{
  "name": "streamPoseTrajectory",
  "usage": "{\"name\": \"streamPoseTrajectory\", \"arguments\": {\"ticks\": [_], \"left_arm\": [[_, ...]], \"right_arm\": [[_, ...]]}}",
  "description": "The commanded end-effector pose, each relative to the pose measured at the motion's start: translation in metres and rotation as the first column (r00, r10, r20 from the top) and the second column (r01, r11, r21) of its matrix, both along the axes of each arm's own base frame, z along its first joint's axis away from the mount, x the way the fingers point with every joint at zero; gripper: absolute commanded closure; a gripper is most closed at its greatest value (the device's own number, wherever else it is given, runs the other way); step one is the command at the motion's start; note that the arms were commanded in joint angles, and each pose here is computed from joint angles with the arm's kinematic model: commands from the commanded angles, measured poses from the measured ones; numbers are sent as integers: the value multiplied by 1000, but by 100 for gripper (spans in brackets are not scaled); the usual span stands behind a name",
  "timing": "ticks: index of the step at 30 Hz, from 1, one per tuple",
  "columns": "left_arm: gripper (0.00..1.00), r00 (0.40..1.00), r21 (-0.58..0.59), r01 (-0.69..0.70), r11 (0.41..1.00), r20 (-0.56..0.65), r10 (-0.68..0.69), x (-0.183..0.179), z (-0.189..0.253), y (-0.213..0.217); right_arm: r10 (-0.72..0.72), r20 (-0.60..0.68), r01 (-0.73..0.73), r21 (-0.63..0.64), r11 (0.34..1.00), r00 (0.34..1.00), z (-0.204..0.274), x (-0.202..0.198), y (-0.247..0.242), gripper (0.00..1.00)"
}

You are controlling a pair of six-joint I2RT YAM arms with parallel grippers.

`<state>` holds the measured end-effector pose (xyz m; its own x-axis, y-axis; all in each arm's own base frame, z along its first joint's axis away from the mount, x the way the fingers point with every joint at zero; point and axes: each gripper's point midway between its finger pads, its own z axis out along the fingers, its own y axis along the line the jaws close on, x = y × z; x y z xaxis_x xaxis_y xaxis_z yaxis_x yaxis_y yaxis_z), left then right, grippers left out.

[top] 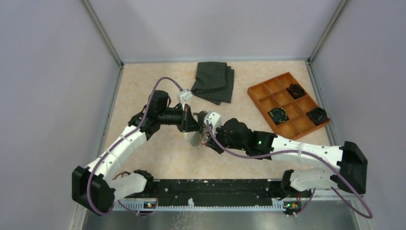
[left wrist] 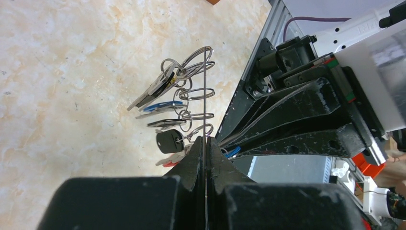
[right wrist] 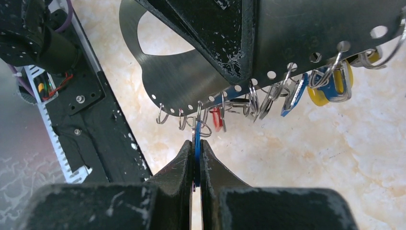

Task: Remove the keys from the keyring
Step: Remove the key from the keyring.

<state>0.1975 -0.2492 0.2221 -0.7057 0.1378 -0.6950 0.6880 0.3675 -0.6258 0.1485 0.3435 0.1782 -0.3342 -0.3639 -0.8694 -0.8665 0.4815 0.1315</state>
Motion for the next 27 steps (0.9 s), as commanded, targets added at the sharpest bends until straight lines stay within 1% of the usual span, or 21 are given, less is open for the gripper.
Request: {"name": "streamPoseTrajectory", "arguments": {"ticks": [1,6,9,14,20,27], "left_arm": [[100,996,-27,18,999,87,-15,3,21,-5],[100,997,-16,12,1000,78,-11,3,16,-5],[100,998,1,-19,1000,61,19,8,9,-3],[100,998,6,-62,998,8,62,15,1,-3],[100,996,-12,-80,997,-49,79,19,-4,-6],[100,990,-30,-137,990,-37,136,29,8,3]], "right_arm": [[22,17,-23,49,999,1000,23,0,15,100],[-1,22,0,50,999,1000,25,4,17,100],[-23,41,20,84,996,999,32,6,13,100],[-36,60,29,101,994,998,38,7,7,100],[-40,60,33,103,994,997,37,6,3,100],[-46,48,41,95,995,998,32,3,-2,100]]}}
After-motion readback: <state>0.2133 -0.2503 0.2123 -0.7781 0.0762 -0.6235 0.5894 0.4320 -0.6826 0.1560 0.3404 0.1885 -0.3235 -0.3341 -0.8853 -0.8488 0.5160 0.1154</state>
